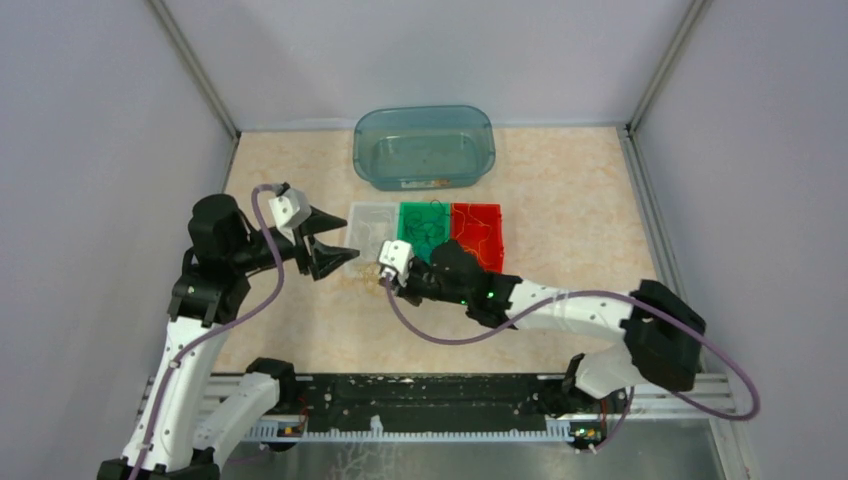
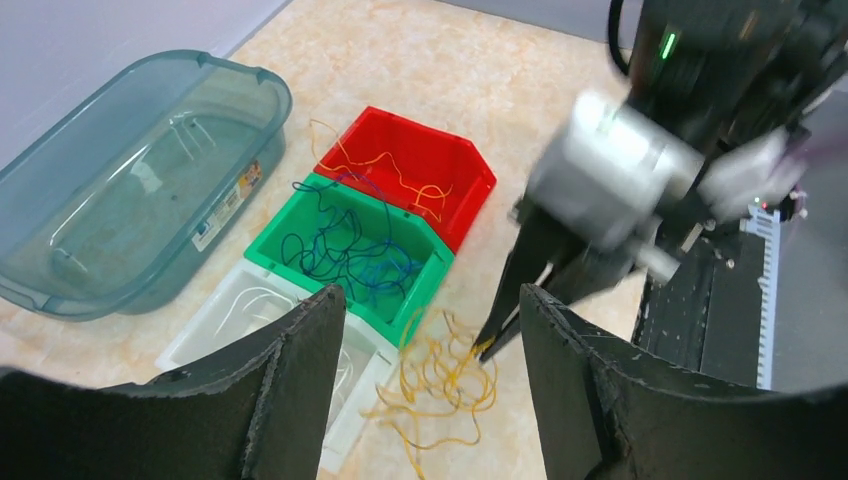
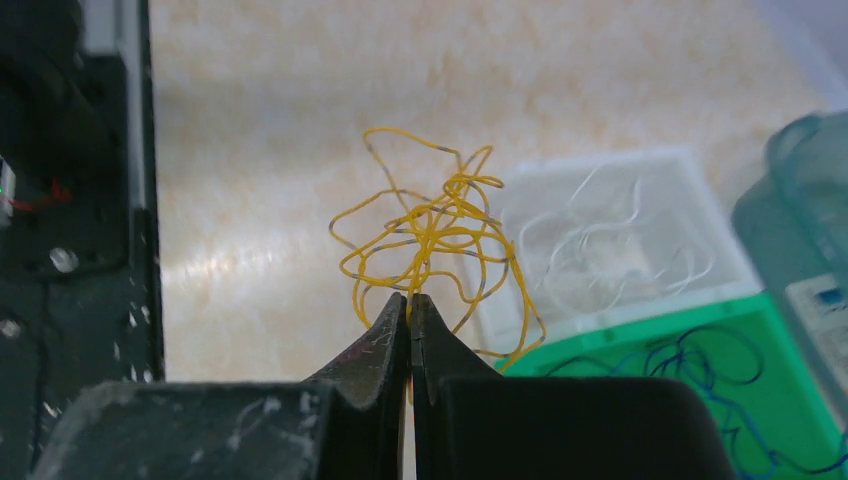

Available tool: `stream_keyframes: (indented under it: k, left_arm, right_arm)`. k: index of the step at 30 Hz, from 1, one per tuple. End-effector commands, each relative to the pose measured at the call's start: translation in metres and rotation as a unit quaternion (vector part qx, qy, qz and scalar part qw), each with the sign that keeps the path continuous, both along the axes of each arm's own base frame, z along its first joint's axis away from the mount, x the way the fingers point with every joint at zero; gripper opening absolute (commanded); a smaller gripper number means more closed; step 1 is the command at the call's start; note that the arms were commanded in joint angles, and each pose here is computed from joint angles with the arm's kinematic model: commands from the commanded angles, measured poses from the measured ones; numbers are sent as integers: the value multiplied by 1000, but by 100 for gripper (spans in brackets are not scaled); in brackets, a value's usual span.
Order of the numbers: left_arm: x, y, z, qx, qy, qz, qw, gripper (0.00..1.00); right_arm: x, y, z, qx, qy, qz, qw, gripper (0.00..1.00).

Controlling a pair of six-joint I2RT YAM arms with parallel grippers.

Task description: Untangle the cables

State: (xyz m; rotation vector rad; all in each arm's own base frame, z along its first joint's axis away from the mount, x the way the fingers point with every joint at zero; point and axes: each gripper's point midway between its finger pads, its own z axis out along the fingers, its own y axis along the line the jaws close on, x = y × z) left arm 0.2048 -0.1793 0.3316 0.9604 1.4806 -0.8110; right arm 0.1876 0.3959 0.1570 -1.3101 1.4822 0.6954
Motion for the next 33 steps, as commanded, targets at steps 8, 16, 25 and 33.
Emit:
stream_keyframes:
  k: [8, 16, 25, 33]
  left_arm:
    - [-36, -3, -52, 52, -16, -100, 993, 67]
    - [-32, 1, -47, 62, -23, -80, 995, 60]
    - [-40, -3, -6, 5, 19, -62, 998, 71]
    - [-49, -9, -30, -10, 88, -87, 992, 62]
  right_arm:
    - [-31, -9, 127, 190, 3, 41, 981, 0]
    - [-30, -17, 139, 214, 0, 27, 976, 0]
    - [-27, -42, 138, 244, -6, -17, 969, 0]
    - [-31, -49, 156, 275, -11, -14, 961, 0]
